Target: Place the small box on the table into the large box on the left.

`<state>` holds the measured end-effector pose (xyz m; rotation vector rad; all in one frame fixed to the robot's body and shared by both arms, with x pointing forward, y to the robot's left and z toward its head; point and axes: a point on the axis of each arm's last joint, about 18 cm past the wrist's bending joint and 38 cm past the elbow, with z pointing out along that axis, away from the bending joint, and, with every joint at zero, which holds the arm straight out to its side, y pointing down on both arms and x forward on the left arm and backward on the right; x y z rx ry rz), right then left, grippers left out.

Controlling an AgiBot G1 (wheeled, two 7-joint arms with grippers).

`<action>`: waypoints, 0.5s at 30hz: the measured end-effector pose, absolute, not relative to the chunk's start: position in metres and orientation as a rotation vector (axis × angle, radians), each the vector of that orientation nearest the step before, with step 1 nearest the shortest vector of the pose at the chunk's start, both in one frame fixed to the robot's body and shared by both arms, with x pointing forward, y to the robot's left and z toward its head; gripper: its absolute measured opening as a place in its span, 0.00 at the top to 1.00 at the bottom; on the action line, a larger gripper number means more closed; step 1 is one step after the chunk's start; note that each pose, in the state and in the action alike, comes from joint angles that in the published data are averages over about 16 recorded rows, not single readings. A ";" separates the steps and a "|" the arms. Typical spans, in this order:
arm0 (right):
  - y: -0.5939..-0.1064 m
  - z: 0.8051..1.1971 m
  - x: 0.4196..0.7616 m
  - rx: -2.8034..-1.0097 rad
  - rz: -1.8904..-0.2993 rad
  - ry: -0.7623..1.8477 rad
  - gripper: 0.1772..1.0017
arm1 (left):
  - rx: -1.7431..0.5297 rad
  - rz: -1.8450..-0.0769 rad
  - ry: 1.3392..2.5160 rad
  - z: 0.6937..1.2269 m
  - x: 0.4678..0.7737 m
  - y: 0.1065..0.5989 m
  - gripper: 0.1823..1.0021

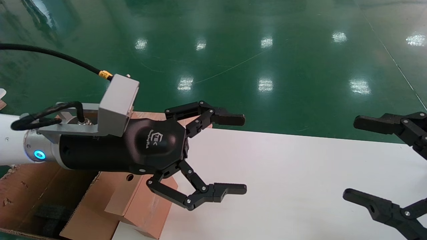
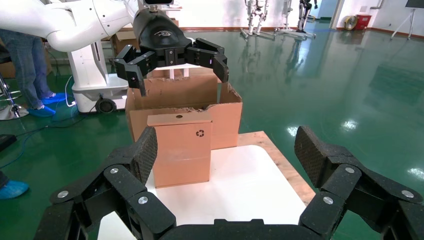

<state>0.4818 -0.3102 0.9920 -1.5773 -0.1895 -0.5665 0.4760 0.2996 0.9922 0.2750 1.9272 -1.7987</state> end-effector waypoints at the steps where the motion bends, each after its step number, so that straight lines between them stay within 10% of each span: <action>1: -0.310 0.992 0.482 -1.577 -0.566 -0.190 0.00 | 0.275 -1.799 1.927 0.992 0.476 0.300 0.00; 15: -0.310 0.992 0.482 -1.577 -0.566 -0.190 0.00 | 0.275 -1.799 1.927 0.992 0.476 0.300 0.00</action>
